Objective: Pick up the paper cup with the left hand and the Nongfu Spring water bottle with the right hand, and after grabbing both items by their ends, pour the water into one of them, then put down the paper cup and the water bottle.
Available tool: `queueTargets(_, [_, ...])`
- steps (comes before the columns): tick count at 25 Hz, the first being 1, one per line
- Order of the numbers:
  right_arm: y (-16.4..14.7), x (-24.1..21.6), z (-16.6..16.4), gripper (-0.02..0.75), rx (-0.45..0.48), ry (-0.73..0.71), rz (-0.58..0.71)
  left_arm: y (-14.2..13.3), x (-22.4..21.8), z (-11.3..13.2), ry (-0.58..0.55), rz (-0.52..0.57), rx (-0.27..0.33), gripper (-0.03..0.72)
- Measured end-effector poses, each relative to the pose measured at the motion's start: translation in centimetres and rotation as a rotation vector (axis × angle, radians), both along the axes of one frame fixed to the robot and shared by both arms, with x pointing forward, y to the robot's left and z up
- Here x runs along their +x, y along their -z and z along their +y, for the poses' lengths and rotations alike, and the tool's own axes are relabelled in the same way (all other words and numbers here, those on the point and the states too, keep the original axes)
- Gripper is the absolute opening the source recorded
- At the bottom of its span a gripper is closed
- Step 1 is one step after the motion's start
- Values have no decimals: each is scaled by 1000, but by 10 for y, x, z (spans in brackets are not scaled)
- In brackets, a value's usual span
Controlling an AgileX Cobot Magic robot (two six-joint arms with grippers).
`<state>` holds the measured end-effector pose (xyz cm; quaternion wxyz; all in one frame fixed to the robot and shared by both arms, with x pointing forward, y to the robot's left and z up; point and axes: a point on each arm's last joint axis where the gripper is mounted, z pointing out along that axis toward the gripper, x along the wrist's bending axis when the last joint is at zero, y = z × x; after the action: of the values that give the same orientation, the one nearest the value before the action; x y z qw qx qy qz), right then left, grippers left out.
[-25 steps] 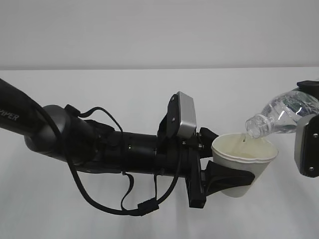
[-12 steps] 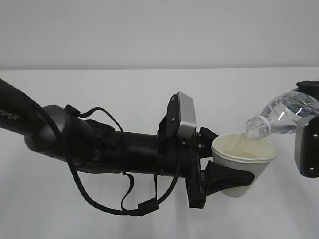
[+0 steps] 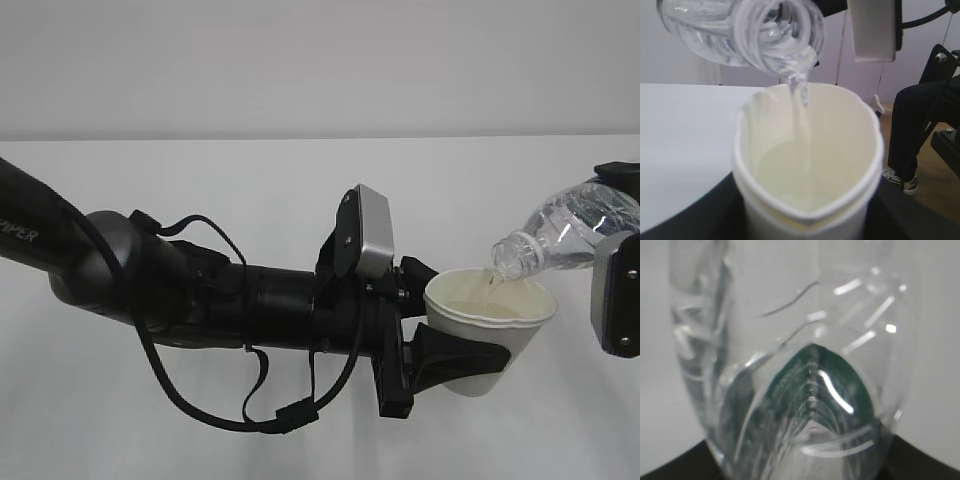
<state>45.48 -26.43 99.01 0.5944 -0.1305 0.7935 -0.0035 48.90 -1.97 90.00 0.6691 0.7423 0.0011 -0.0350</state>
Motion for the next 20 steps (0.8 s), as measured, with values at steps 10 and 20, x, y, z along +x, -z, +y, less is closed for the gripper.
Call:
queueTargets(10, [0, 0, 0, 361, 0, 0, 0, 0, 0, 0, 0, 0, 0, 416])
queueTargets(20, [0, 0, 1, 361, -17, -13, -1, 0, 0, 0, 4, -1, 2, 416])
